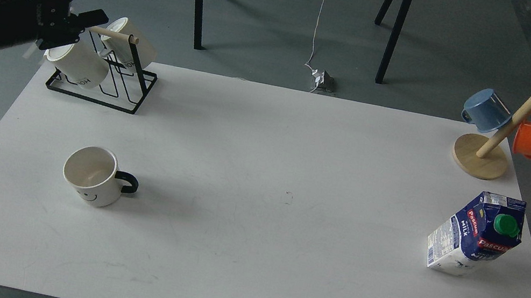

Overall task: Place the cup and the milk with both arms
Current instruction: 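Lower the left gripper from the mug rack toward the white mug, then grasp the white mug with black handle with the left gripper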

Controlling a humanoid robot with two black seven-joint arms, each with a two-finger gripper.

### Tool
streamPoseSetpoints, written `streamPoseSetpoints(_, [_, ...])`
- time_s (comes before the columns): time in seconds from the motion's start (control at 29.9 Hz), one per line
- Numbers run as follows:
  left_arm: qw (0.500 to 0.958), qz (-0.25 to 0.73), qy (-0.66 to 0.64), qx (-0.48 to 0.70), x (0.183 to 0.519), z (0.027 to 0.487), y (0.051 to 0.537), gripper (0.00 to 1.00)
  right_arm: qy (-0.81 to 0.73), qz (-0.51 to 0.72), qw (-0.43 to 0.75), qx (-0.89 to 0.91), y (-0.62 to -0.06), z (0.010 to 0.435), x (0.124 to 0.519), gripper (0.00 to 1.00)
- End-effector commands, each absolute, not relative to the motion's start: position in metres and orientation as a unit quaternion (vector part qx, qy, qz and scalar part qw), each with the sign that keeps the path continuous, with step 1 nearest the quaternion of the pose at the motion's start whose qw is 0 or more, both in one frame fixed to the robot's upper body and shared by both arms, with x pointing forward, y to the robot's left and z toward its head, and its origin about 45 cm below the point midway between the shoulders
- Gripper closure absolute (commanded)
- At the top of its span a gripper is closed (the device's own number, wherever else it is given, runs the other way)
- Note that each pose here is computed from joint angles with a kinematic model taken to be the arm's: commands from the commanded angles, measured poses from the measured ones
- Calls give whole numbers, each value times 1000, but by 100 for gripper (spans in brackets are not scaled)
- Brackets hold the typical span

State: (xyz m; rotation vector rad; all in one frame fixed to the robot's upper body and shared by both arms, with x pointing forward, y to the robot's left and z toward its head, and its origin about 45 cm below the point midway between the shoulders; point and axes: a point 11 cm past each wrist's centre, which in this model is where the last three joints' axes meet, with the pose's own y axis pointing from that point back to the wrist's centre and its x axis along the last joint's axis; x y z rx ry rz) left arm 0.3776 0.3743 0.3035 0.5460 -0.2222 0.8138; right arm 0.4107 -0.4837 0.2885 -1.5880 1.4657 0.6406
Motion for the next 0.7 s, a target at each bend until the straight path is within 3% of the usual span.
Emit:
streamPoseSetpoints(0.0, [850, 361, -149, 352, 360, 281, 389, 15, 590, 255, 436, -630, -490, 287, 405, 1])
streamPoseSetpoints(0.27, [762, 323, -254, 500, 335, 222, 422, 20, 599, 257, 433, -623, -497, 280, 397, 1])
streamPoseSetpoints(0.4, [728, 288, -288, 551, 323, 192, 436, 26, 596, 240, 448, -621, -507, 296, 395, 1])
streamPoseSetpoints(0.57, [718, 262, -309, 565, 319, 177, 431, 38, 585, 243, 475, -611, -510, 301, 392, 1])
streamPoseSetpoints(0.67, [723, 230, -318, 568, 311, 152, 416, 40, 585, 246, 477, -608, -509, 298, 392, 1])
